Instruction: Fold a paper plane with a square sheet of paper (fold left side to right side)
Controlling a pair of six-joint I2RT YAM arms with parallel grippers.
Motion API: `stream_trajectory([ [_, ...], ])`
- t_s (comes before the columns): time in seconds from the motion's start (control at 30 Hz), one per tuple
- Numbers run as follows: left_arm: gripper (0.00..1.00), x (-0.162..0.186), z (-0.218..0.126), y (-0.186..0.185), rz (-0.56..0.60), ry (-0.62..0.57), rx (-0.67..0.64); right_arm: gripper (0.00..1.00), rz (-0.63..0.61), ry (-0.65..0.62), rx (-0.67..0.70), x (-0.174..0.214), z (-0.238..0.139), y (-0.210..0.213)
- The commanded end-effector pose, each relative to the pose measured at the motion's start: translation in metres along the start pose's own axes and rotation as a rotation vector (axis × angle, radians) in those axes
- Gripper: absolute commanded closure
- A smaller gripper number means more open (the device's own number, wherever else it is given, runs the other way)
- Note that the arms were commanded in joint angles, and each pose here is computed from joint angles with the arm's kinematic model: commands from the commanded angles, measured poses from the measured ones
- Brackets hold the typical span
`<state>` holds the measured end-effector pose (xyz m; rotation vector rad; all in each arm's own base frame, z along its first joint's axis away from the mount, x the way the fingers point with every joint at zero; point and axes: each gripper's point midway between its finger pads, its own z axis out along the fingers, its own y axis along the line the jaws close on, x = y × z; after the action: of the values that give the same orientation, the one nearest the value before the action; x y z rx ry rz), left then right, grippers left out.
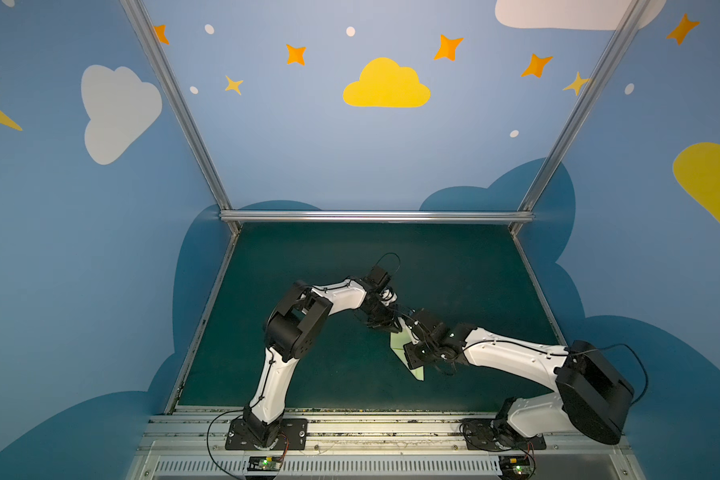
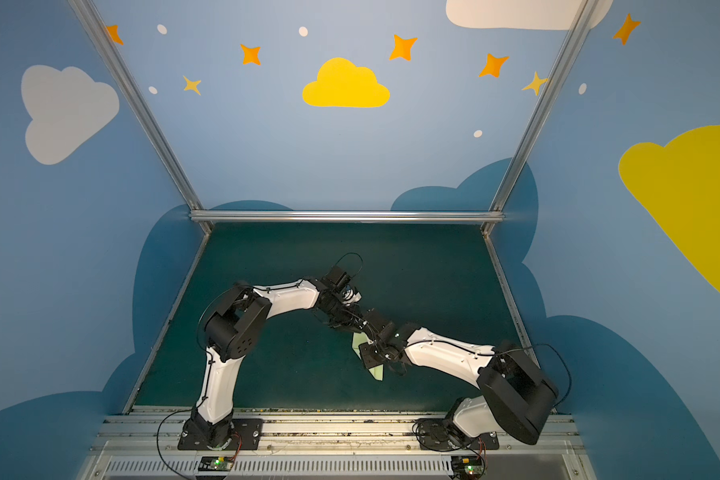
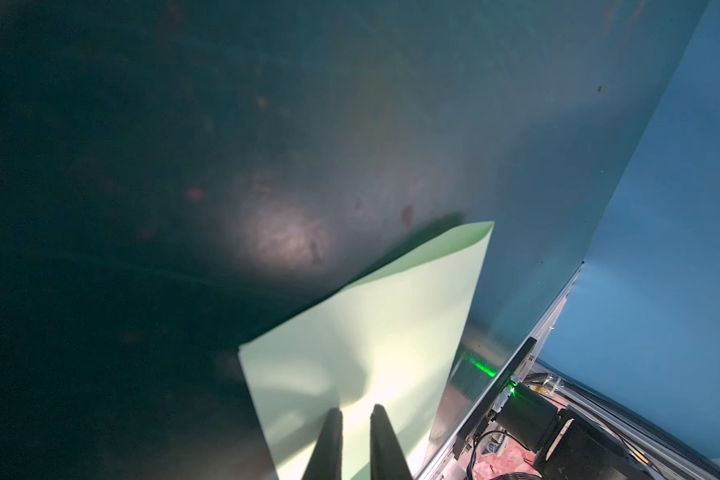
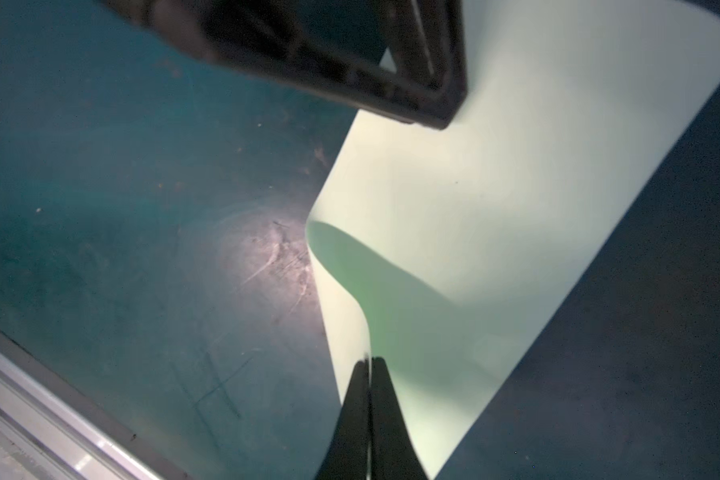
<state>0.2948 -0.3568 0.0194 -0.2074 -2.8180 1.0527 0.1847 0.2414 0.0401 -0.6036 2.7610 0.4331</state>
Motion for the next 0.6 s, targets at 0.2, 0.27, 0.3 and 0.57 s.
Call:
stream_trajectory([
  [0.2, 0.86, 0.014, 0.007, 0.032, -0.037, 0.043, -0.103, 1.0, 0.021, 0.015, 0.005, -0.005, 0.013, -0.015],
  [0.27, 0.86, 0.014, 0.007, 0.032, -0.036, 0.041, -0.102, 1.0, 0.029, 0.018, 0.008, -0.006, 0.015, -0.018],
  [0.3, 0.87, 0.014, 0.008, 0.032, -0.039, 0.042, -0.101, 1.0, 0.032, 0.019, 0.006, -0.007, 0.016, -0.018],
  [0.57, 0.88, 0.017, 0.009, 0.033, -0.037, 0.047, -0.097, 1.0, 0.046, 0.029, -0.001, -0.009, 0.022, -0.02],
])
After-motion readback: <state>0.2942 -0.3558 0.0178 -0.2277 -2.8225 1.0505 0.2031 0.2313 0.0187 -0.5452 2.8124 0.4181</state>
